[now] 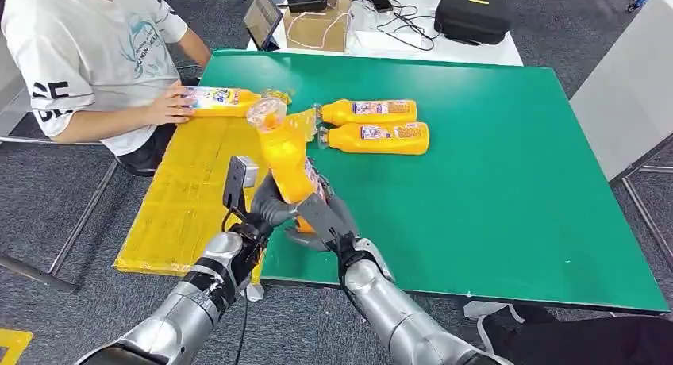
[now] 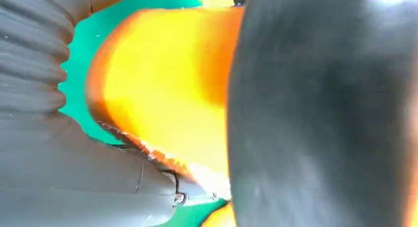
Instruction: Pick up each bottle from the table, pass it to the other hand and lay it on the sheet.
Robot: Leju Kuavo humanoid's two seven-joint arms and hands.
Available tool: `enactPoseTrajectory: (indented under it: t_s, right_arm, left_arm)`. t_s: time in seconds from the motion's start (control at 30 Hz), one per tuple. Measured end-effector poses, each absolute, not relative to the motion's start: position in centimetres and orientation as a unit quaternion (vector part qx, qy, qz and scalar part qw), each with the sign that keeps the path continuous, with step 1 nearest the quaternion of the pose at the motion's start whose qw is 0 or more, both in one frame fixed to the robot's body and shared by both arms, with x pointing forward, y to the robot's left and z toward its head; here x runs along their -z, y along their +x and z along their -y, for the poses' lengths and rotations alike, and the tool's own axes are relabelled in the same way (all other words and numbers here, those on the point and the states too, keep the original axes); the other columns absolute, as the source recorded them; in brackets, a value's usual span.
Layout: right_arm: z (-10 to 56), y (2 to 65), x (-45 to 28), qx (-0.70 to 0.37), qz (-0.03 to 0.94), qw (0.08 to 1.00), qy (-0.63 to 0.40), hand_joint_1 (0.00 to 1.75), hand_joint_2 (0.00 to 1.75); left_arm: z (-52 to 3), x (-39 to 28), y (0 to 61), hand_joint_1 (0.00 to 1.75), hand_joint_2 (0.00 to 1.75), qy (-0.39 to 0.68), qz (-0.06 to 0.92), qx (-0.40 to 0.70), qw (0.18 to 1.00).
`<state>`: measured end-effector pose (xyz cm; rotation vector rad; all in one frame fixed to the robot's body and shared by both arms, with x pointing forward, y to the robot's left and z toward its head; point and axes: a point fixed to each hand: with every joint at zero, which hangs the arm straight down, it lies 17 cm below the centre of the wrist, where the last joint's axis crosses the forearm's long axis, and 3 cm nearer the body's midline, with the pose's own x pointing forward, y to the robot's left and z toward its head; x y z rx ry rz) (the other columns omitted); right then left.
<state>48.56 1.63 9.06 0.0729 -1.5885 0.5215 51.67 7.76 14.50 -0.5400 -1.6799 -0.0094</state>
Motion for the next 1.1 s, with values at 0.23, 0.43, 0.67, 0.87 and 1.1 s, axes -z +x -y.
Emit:
enactPoseTrajectory:
  t_s: [0.23, 0.43, 0.67, 0.87, 1.1]
  right_arm:
    - [-0.4, 49.1, -11.5, -0.203, 0.736, 0.645, 0.035, 0.0, 1.75]
    - [1.7, 49.6, -13.9, -0.165, 0.765, 0.622, 0.031, 0.0, 1.75]
    - [5.5, 49.8, -16.8, -0.109, 0.795, 0.596, 0.024, 0.0, 1.75]
    - [7.2, 49.7, -17.8, -0.095, 0.805, 0.586, 0.021, 0.0, 1.75]
    - [7.9, 49.7, -18.2, -0.096, 0.809, 0.58, 0.021, 0.0, 1.75]
  left_arm:
    - [-13.0, -14.5, 54.2, 1.75, 1.75, -0.124, 0.766, 0.013, 0.631]
    - [-18.4, -13.8, 56.3, 1.75, 1.75, 0.016, 0.771, 0.068, 0.632]
    - [-27.8, -12.6, 58.7, 1.75, 1.75, 0.269, 0.71, 0.202, 0.619]
    - [-32.1, -9.5, 58.9, 1.75, 1.75, 0.348, 0.617, 0.315, 0.632]
    - [-35.7, -6.7, 58.2, 1.75, 1.75, 0.402, 0.516, 0.437, 0.617]
